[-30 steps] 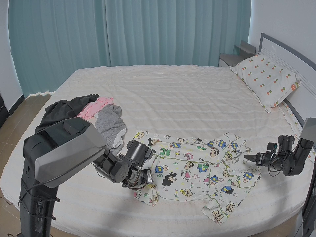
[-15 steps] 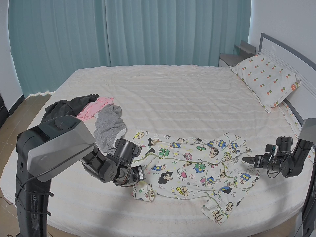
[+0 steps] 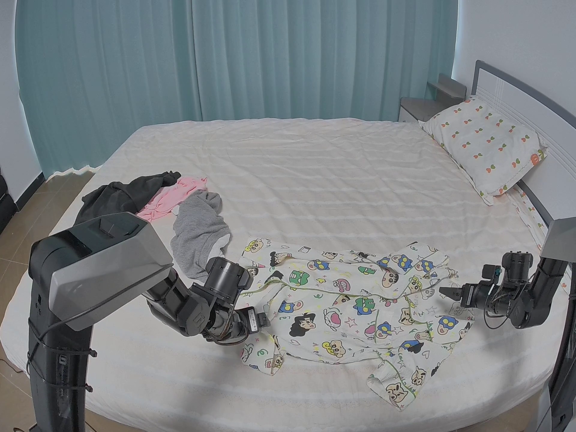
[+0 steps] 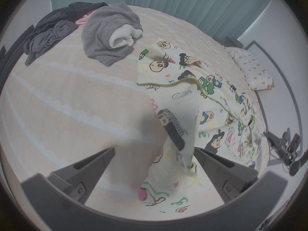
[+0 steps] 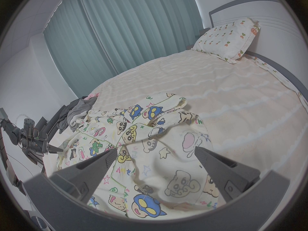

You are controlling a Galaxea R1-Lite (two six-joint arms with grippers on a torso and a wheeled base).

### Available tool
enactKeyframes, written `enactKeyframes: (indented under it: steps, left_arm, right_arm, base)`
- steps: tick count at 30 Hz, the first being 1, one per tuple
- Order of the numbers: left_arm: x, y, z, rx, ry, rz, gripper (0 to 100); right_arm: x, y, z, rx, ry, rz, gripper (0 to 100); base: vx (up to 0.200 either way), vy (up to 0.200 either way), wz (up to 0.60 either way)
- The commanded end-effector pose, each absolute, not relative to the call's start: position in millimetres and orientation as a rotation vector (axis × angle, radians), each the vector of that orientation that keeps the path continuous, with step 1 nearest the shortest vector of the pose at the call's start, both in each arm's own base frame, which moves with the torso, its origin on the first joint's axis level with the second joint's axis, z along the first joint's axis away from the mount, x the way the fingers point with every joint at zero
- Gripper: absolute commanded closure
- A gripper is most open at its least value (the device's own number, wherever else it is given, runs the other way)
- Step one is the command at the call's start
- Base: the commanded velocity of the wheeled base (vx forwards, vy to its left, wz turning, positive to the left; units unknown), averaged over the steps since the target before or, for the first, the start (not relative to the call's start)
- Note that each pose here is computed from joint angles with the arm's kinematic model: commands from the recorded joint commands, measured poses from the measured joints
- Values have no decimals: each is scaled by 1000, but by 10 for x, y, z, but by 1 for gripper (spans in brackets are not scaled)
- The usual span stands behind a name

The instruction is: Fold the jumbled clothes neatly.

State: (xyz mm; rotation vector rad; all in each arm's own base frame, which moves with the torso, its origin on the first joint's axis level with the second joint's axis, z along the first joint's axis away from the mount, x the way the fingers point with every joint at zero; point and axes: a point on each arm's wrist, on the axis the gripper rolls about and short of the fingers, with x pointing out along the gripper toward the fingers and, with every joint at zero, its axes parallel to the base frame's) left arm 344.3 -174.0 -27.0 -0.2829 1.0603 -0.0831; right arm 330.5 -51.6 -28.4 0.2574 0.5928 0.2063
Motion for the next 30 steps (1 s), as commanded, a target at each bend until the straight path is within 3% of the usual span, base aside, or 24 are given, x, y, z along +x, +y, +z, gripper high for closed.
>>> enactKeyframes:
  steps: [1, 6, 15, 30]
  left_arm:
    - [3442, -1660, -302, -233, 1068, -79, 0]
    - [3472, -1547, -307, -199, 1065, -24, 0]
    - [3376, -1027, -303, -15, 1101, 97, 0]
    - [3544, -431, -18, -101, 1015, 214, 0]
  right_arm:
    - [3298, -495, -303, 259, 601, 213, 0]
    - [3298, -495, -303, 259, 601, 213, 0]
    - [3297, -500, -303, 259, 600, 211, 0]
    - [3294, -494, -305, 259, 602, 213, 0]
  base:
    - [0, 0, 0]
    - [0, 0, 0]
    - [0, 0, 0]
    - [0, 0, 0]
